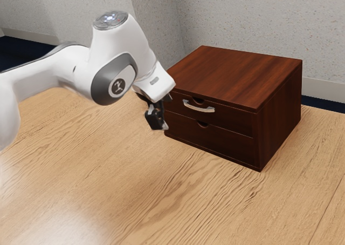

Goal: Pull the drawer handle with one arm to open the drawer

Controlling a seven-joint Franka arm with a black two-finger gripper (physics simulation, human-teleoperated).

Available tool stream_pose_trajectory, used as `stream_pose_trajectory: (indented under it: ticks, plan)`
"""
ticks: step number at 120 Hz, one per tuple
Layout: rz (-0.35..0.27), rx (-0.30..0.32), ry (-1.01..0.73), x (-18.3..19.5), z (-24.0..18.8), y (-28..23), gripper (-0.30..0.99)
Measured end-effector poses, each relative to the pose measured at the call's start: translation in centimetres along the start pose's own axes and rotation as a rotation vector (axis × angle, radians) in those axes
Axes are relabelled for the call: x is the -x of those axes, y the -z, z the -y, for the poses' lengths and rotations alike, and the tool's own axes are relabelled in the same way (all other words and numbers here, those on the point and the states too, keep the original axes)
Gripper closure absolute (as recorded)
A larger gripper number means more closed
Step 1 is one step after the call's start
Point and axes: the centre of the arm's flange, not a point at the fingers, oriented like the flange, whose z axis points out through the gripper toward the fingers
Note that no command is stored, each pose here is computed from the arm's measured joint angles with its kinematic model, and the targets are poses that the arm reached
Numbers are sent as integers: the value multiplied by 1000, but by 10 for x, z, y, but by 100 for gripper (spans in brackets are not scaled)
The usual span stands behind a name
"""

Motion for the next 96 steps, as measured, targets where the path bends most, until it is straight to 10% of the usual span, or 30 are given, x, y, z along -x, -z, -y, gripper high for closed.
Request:
stream_pose_trajectory:
  ticks: [40, 96]
  plan:
    - [-66, -84, -225, -25, 18, 2, 20]
    - [-93, -47, -394, -43, -6, 8, 1]
